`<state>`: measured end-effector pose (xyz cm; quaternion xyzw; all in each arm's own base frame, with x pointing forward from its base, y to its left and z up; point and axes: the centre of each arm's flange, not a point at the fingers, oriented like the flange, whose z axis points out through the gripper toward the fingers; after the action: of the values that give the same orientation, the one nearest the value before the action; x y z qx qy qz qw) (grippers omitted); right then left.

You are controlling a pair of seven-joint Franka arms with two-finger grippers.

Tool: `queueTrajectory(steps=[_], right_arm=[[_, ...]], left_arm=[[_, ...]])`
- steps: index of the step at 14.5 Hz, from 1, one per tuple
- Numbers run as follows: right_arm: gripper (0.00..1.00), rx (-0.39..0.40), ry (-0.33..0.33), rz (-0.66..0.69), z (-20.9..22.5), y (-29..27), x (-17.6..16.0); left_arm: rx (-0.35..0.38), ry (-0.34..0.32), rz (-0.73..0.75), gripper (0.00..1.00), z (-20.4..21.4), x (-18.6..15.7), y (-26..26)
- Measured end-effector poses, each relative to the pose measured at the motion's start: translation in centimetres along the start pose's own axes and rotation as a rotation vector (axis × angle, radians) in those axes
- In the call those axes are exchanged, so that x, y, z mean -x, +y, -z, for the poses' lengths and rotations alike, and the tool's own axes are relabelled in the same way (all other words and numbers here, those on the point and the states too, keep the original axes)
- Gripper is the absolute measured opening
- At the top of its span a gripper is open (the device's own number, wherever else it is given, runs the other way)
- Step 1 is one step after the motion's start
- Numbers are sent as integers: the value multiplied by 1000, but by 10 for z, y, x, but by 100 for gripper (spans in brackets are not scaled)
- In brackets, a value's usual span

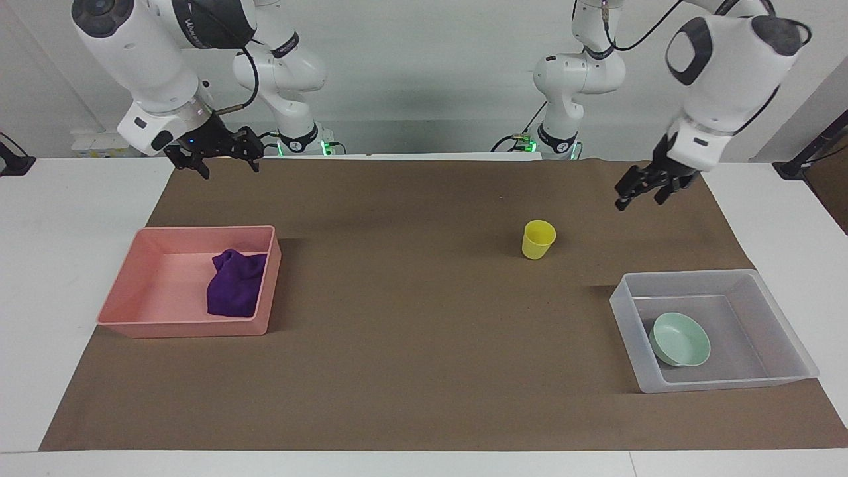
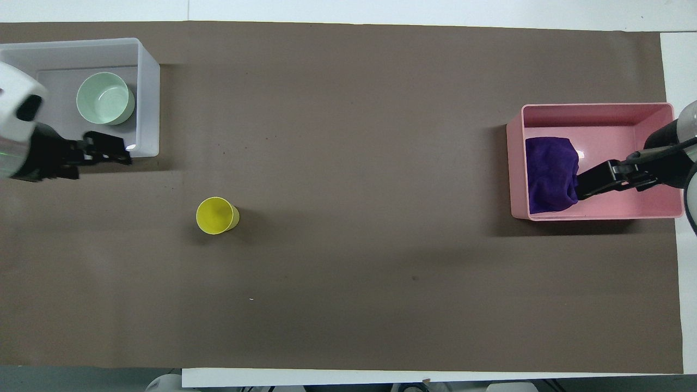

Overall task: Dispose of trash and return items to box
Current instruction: 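Move the left gripper from the bin to the yellow cup, then grasp the yellow cup rim with the left gripper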

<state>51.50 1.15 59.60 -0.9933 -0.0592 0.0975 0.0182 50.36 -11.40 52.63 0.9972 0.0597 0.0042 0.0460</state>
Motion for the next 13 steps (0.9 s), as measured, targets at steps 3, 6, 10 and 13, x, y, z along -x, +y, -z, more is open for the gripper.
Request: queueTrajectory(steps=[3,6,10,13], right_arm=[[100,1,12,0,2,0,-1],[100,3,24,0,3,0,-2],[99,4,44,-6,4,4,-4],[99,4,45,-9,4,5,-4]], left_arm=[[-18,-37,-21,100,-57,29,18],[-32,-59,-47,100,-105,51,26],[-40,-70,-54,100,-144,60,26],[-39,-61,-67,100,-163,60,32]])
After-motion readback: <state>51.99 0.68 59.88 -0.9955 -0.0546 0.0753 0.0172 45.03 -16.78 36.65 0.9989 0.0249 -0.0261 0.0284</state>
